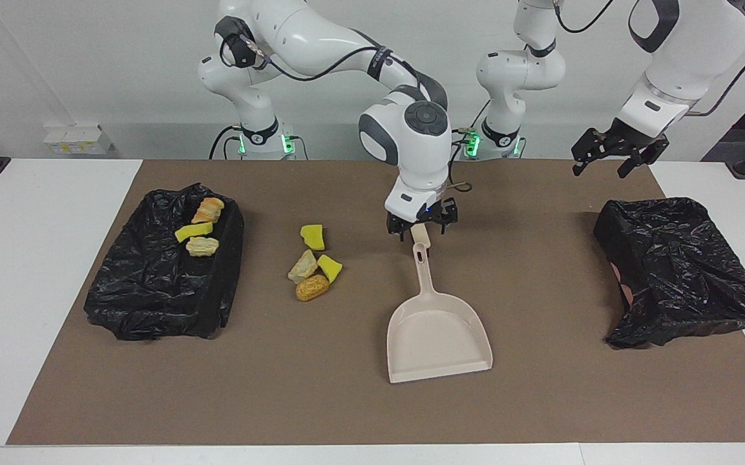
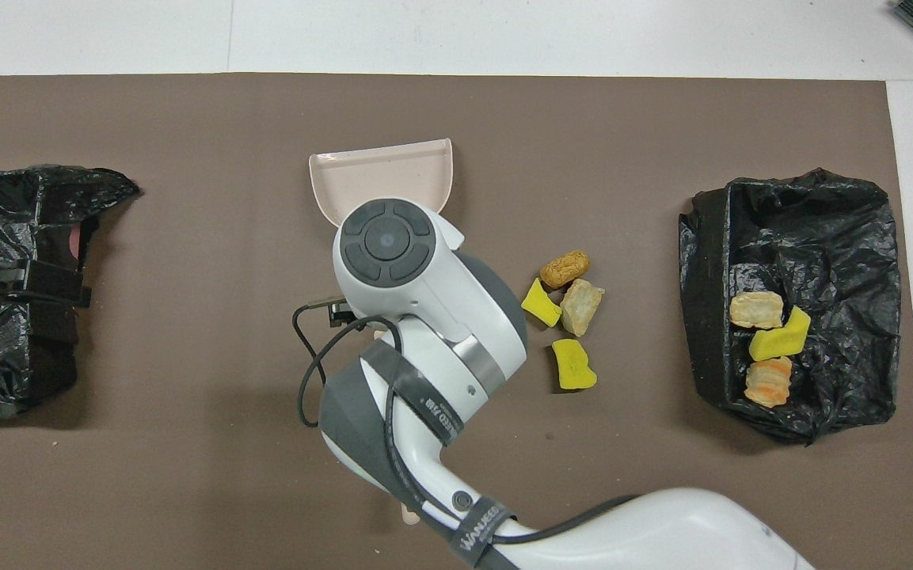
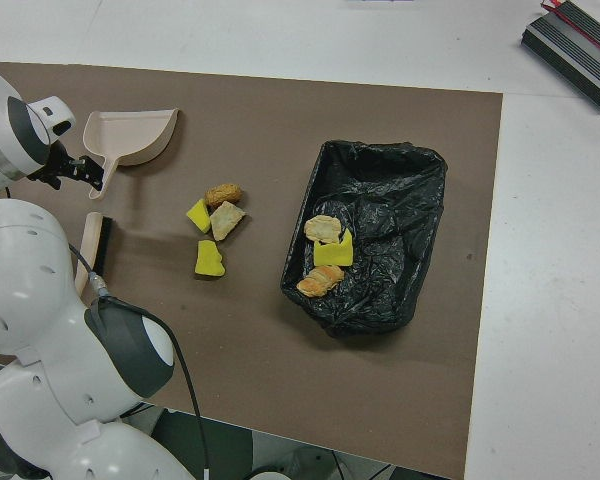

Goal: Sweep and dump trash in bin

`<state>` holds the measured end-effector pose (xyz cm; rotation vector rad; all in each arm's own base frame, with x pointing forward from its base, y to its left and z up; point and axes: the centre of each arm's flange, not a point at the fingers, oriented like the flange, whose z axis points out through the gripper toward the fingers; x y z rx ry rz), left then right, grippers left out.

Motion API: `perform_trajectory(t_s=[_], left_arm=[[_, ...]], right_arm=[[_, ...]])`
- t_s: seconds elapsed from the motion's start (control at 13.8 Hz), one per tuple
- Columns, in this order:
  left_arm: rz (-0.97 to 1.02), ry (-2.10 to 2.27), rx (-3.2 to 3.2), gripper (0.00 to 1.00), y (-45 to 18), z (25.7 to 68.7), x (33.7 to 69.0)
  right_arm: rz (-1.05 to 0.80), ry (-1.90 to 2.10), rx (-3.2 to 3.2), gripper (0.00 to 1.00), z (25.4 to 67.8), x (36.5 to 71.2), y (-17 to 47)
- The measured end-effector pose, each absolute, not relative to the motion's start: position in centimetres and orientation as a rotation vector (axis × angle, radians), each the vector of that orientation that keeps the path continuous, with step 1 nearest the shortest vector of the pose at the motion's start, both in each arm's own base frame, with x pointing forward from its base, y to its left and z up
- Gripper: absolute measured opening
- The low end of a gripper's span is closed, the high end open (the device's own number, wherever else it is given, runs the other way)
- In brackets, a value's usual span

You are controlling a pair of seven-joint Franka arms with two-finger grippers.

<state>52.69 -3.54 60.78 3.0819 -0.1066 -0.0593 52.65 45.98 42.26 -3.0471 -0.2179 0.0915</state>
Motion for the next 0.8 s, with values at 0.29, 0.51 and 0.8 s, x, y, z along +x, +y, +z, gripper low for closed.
perform_trajectory(t_s=[0.29, 0.51, 0.8], left_arm=[[0.024, -0.069, 3.082, 1.0, -7.1, 59.6, 54.2], [0.106, 0.017, 3.07, 1.0, -11.0, 57.9, 55.9], [0.162, 0.084, 3.048, 1.0, -17.4, 53.4, 58.1]], right_arm=[[0.193, -0.309, -3.061, 1.0, 40.1, 44.0, 46.4], [0.185, -0.323, -3.03, 1.0, 35.9, 36.8, 45.1], [0.172, -0.369, -3.034, 1.0, 34.0, 32.5, 44.1]])
